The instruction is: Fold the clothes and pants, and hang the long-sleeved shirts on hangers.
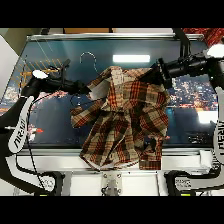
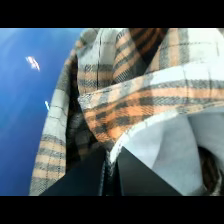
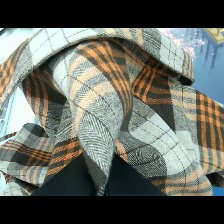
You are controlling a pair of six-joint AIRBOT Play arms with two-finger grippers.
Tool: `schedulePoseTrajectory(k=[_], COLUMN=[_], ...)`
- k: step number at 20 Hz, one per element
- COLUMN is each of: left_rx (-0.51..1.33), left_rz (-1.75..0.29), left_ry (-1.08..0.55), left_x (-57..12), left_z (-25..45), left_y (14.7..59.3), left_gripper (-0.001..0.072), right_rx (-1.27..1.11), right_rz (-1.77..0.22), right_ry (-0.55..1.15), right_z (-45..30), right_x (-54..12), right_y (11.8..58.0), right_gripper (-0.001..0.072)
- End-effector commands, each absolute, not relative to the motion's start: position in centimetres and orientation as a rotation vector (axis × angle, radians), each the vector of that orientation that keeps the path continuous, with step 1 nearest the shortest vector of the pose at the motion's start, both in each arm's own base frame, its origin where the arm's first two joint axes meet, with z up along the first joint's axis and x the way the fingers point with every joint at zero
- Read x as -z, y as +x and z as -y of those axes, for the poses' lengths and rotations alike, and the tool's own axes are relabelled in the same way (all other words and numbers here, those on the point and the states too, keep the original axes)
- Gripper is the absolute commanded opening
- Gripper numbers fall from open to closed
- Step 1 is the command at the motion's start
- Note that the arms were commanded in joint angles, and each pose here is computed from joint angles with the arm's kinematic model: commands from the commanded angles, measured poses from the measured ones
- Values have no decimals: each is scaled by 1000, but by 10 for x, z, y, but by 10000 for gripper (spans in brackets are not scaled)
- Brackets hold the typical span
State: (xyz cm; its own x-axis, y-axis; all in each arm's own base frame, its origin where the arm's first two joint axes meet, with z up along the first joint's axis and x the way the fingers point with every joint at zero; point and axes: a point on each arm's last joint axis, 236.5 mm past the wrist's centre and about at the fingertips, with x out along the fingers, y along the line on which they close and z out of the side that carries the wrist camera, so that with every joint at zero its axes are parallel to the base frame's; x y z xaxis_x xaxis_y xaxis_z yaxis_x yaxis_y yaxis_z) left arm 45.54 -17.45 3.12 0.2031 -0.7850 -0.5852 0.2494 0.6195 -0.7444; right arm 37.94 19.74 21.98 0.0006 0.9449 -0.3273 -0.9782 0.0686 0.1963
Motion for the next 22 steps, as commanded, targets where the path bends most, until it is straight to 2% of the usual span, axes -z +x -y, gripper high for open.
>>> schedulePoseTrajectory(k=[1,7,15,22], left_rx=[716,649,616,619], left_rz=[-1082,-1060,-1076,-1063], left_ry=[-510,-371,-380,-383], left_x=[-54,-72,-69,-71], left_z=[149,127,116,120], left_y=[461,452,452,454], left_gripper=[18,19,19,19], right_rx=[-1458,-1338,-1282,-1253], right_rz=[-369,-273,-259,-159], right_ry=[-133,-164,-112,-21], right_z=[-192,-189,-173,-165], right_x=[-240,-272,-284,-314], right_y=[379,389,397,404], right_gripper=[22,22,22,22])
